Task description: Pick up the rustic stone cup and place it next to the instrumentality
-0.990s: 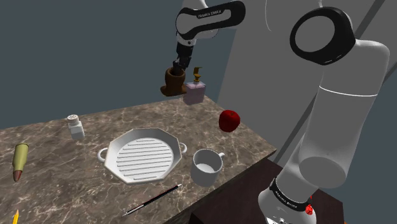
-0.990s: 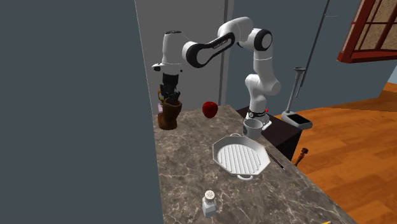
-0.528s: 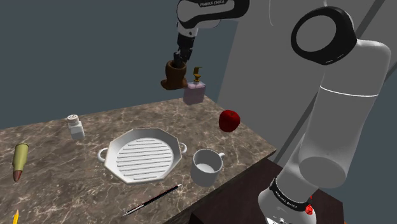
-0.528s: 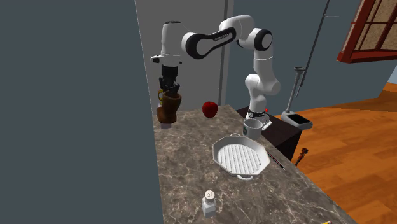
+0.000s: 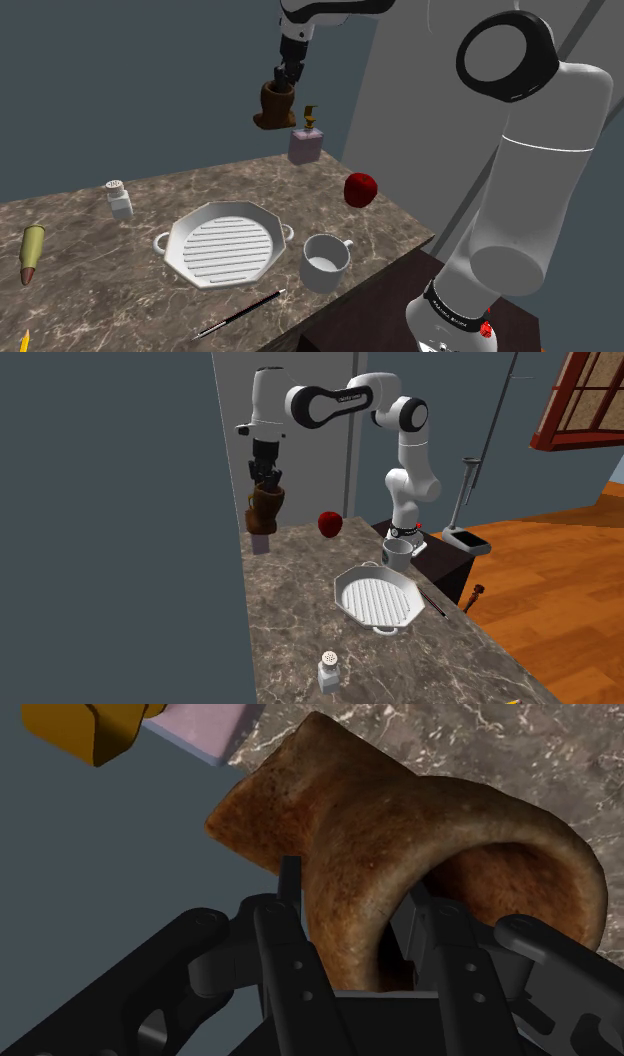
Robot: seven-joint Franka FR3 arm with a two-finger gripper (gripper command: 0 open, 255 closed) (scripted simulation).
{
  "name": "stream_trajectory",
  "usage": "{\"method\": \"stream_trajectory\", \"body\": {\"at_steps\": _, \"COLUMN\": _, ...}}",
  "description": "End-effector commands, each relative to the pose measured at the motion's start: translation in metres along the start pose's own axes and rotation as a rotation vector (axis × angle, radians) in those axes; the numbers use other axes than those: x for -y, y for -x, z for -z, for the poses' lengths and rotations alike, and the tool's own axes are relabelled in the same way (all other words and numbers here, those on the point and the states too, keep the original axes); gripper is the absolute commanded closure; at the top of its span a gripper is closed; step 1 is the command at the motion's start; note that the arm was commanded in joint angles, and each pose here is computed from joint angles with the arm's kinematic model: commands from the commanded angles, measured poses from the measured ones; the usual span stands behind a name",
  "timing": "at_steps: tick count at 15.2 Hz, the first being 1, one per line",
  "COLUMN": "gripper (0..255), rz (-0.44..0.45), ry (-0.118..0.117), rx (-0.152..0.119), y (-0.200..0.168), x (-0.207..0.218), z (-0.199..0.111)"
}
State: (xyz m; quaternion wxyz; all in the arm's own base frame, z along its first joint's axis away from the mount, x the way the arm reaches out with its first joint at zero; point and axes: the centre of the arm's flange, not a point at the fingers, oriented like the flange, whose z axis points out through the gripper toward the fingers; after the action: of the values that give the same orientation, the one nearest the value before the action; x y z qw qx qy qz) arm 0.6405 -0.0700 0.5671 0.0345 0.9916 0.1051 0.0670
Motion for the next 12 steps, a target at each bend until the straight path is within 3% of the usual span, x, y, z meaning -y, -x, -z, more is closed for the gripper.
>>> {"method": "stream_trajectory", "body": {"at_steps": 1, "gripper": 255, "rz": 0.000, "ry": 0.000, "rx": -0.001, "y": -0.002, "x": -0.002, "z": 0.012}}
{"method": "stream_trajectory", "body": {"at_steps": 8, "gripper": 255, "rz": 0.000, "ry": 0.000, "rx": -0.001, "y": -0.006, "x": -0.005, "z": 0.047}}
{"method": "stream_trajectory", "body": {"at_steps": 12, "gripper": 255, "rz": 0.000, "ry": 0.000, "rx": -0.001, "y": 0.007, "x": 0.046, "z": 0.053}}
